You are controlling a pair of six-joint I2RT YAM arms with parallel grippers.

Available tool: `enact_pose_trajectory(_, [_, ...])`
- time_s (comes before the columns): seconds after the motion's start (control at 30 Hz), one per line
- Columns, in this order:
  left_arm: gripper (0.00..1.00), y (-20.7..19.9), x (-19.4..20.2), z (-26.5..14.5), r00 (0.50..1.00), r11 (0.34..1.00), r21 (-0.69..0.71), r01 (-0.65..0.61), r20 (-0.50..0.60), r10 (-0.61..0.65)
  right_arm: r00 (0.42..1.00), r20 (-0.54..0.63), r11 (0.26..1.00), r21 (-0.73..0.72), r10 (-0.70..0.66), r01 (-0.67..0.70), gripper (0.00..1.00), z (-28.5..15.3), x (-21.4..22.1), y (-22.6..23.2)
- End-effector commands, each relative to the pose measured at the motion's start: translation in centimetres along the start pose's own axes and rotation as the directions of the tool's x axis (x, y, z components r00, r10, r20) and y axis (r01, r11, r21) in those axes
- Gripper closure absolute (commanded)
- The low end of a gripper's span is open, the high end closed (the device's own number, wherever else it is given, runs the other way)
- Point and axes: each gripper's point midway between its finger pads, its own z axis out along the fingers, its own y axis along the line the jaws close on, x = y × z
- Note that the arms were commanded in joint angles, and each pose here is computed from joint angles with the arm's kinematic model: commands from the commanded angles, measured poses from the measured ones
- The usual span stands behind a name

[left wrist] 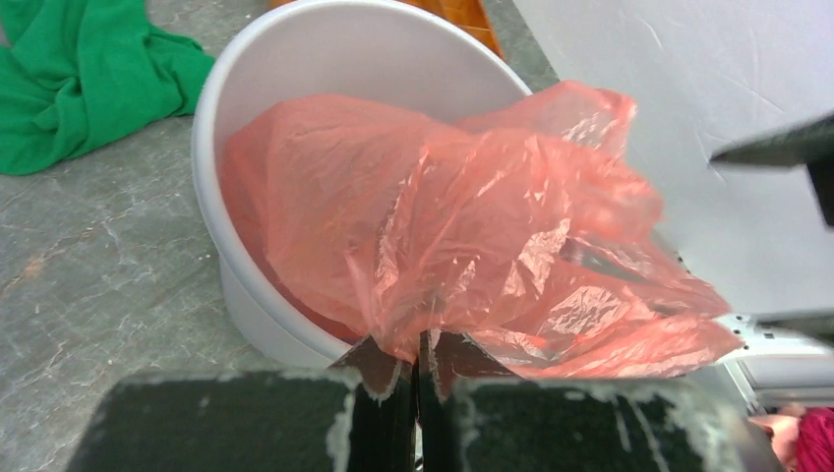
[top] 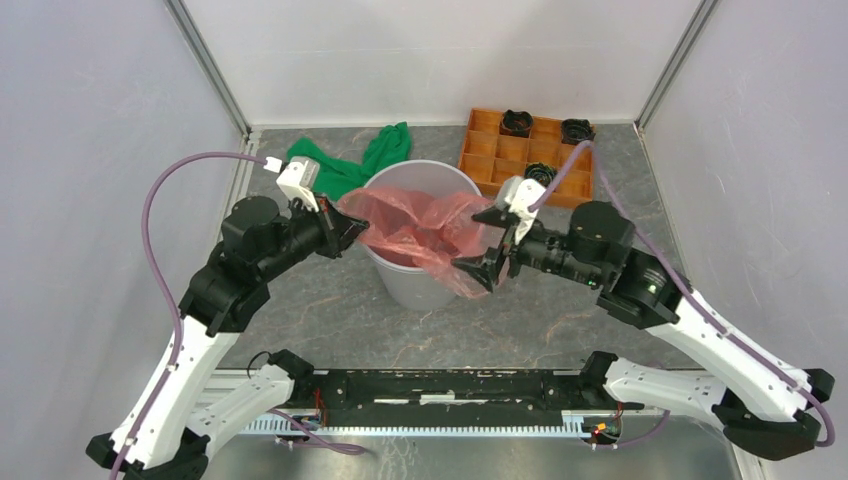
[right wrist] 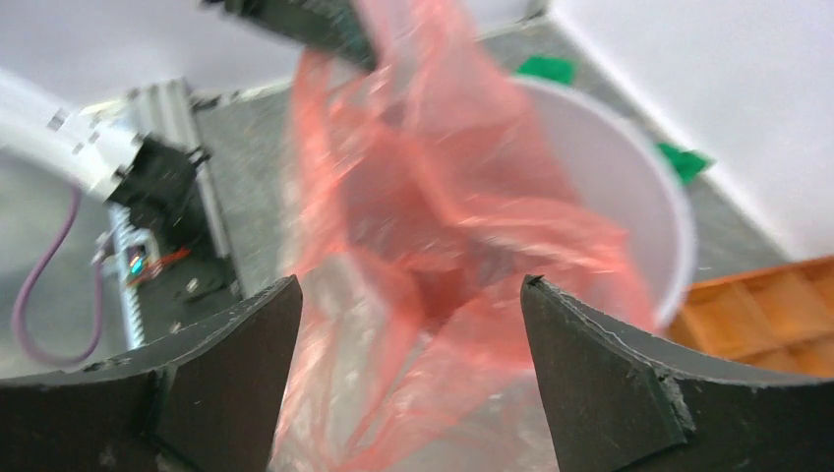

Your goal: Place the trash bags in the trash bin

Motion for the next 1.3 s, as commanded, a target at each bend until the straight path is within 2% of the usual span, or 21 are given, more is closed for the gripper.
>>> enact_pose_trajectory(0.0, [0.98,-1.2,0.4,-0.9,1.0,0.998,0.066,0.001,-0.009,0.0,0.981,0.177,0.95,0.31,-0.083,0.025,0.08,-3.9,-7.3,-5.1])
enact_pose_trajectory(0.07, [0.98,-0.9,0.8,-1.2,1.0,0.998,0.061,0.001,-0.012,0.0,0.976,0.177,0.925,0.377,-0.124,0.049,0.03,-4.1,-7.8,-6.3])
enact_pose_trajectory(0.13, [0.98,-0.9,1.2,-1.4,1.0,0.998,0.069,-0.006,-0.015,0.007,0.97,0.148,0.916,0.38,-0.194,0.126,0.02,-2.8,-7.6,-6.8])
enact_pose_trajectory(0.27, [0.98,-1.2,1.8,-1.3,0.999,0.995,0.096,-0.011,-0.029,0.014,0.916,0.128,0.919,0.167,-0.38,0.358,0.03,1.2,-6.9,-3.9])
enact_pose_trajectory(0.4, [0.98,-1.4,2.5,-0.9,0.999,0.993,0.122,-0.005,-0.052,0.011,0.874,0.161,0.879,-0.064,-0.459,0.473,0.04,4.3,-5.6,-0.7])
enact_pose_trajectory(0.53, [0.98,-1.4,2.7,-0.9,0.998,0.992,0.129,-0.011,-0.055,0.018,0.896,0.119,0.889,-0.125,-0.427,0.44,0.04,7.0,-4.3,-0.6])
enact_pose_trajectory(0.67, [0.98,-1.3,2.3,-1.2,0.998,0.992,0.119,-0.035,-0.046,0.041,0.935,0.081,0.935,-0.051,-0.346,0.35,0.04,8.4,-3.9,-2.0])
enact_pose_trajectory(0.77, [0.98,-0.3,1.8,-1.5,0.998,0.996,0.059,-0.061,-0.022,0.062,0.954,0.082,0.958,0.036,-0.287,0.285,0.07,8.7,-4.4,-3.3])
enact_pose_trajectory(1.07, [0.98,0.5,1.7,-1.0,0.999,0.999,0.018,-0.045,-0.003,0.045,0.954,0.133,0.962,0.001,-0.27,0.273,0.36,10.6,-4.5,-2.8])
enact_pose_trajectory(1.2, [0.96,0.7,1.5,-1.0,0.999,0.999,0.003,-0.038,0.005,0.038,0.956,0.163,0.968,0.103,-0.242,0.228,0.77,11.2,-5.1,-4.4])
enact_pose_trajectory(1.27, [0.87,1.2,1.7,-1.0,0.999,0.999,-0.027,-0.032,-0.002,0.032,0.963,0.126,0.953,0.223,-0.236,0.205,0.98,11.3,-5.2,-6.8])
